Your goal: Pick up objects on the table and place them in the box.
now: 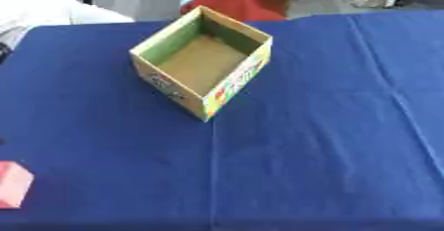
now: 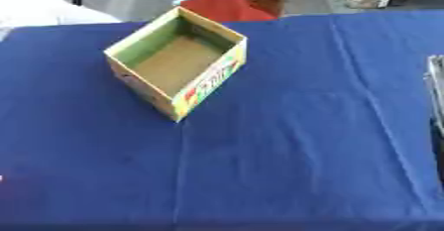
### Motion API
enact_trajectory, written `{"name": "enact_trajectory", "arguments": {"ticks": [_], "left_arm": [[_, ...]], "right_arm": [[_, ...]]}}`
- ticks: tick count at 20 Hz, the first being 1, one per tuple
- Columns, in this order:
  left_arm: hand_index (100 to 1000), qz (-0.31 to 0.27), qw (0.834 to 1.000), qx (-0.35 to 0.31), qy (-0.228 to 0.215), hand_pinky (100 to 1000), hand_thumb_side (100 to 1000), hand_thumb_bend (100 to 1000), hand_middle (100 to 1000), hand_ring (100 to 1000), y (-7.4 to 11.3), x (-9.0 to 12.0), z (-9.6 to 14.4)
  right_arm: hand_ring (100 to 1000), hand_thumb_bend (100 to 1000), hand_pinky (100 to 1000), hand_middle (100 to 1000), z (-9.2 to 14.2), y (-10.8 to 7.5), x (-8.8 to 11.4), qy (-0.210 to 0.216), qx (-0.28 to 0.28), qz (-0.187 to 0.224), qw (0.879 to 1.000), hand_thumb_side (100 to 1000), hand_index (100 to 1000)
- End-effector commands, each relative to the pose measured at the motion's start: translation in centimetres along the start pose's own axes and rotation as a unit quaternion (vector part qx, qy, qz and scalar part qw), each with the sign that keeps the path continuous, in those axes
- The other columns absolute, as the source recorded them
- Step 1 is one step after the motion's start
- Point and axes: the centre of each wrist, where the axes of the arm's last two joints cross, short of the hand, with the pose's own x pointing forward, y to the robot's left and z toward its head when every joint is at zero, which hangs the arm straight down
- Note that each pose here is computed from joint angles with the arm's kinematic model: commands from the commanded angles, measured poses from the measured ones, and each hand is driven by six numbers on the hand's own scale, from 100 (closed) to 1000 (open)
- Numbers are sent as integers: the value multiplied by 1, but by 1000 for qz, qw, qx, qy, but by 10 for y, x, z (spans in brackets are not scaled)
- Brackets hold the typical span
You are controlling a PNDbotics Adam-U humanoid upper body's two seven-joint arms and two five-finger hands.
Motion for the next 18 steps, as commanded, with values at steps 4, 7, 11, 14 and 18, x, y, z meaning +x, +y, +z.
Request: {"name": "enact_trajectory", "arguments": {"ticks": [4,7,11,14,18], "left_arm": [[953,-8,1000,-6,6,854,223,553,926,909,8,-5,2],[953,-6,1000,-10,1,850,221,551,924,906,6,-5,-2],[949,-4,1000,-13,-5,847,222,541,913,901,4,-4,-8],[941,-6,1000,-11,-7,847,219,528,891,902,4,-3,-11],[897,-6,1000,-11,-11,797,216,498,806,852,2,-1,-15]], "right_arm": [[746,100,701,858,-7,-2,7,-17,-2,0,1000,1000,789],[746,100,701,859,-7,-2,7,-17,-2,-1,1000,1000,789],[746,100,700,859,-7,-1,7,-16,-3,-3,1000,1000,788],[746,100,699,860,-6,-1,7,-15,-3,-4,1000,1000,788],[746,100,699,860,-6,-1,7,-14,-4,-4,1000,1000,788]]}}
